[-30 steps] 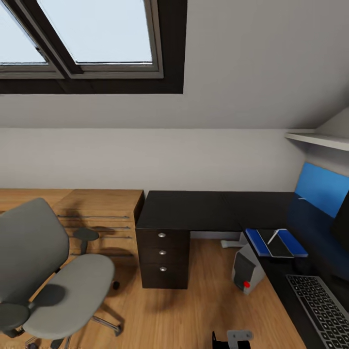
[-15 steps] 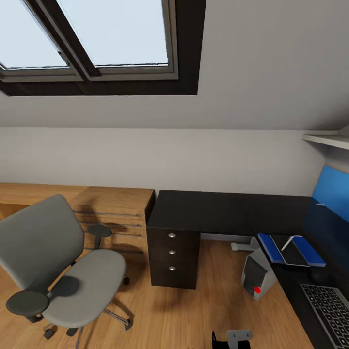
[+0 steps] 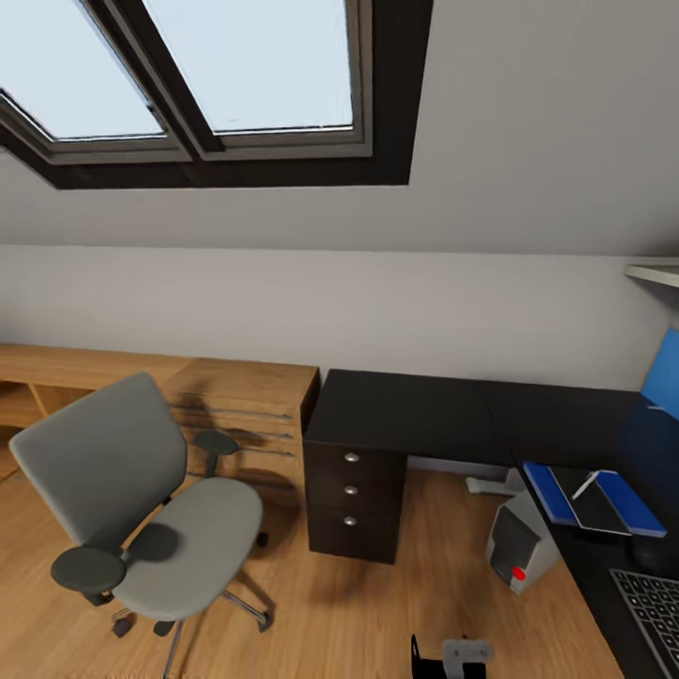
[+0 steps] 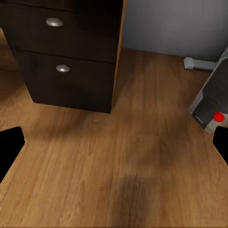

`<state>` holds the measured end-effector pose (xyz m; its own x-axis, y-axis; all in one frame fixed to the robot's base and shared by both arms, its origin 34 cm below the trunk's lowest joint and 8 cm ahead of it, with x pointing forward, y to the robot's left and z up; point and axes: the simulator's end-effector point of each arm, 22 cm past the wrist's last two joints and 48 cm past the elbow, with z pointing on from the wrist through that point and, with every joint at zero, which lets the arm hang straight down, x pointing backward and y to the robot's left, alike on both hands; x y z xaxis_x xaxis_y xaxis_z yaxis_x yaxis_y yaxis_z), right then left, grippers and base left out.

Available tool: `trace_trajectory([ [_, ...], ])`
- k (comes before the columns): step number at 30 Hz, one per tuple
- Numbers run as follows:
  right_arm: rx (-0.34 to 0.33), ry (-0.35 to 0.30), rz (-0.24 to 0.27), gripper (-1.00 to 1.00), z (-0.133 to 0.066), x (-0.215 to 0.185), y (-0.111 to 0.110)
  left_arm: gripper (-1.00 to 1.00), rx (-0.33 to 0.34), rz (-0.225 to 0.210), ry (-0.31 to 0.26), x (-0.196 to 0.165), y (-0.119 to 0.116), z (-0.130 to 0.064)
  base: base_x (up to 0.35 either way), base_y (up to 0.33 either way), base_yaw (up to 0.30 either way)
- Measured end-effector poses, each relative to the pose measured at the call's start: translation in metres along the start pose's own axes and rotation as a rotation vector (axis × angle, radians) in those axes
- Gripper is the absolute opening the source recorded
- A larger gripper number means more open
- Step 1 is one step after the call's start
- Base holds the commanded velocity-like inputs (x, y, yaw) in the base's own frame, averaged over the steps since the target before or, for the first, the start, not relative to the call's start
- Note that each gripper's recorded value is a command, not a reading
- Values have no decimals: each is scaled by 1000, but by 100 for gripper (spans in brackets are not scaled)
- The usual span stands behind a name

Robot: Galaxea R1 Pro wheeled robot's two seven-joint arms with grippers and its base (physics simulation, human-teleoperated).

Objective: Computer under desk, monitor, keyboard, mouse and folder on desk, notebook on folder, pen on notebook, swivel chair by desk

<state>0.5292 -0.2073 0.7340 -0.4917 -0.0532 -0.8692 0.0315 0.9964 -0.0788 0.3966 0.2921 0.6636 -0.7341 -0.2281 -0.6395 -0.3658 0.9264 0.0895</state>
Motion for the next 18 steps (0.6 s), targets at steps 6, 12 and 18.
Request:
trace_trajectory([
  [6,11,-44,14,100,-12,-5,-2,100,-12,-4,-23,2,7,-7,0,0,275],
  [12,26,-14,8,100,-33,18,-14,100,-54,17,-11,29,33,-19,0,0,277],
  [18,60,-36,-12,100,-63,40,-51,100,-101,-4,-190,27,65,-46,0,0,277],
])
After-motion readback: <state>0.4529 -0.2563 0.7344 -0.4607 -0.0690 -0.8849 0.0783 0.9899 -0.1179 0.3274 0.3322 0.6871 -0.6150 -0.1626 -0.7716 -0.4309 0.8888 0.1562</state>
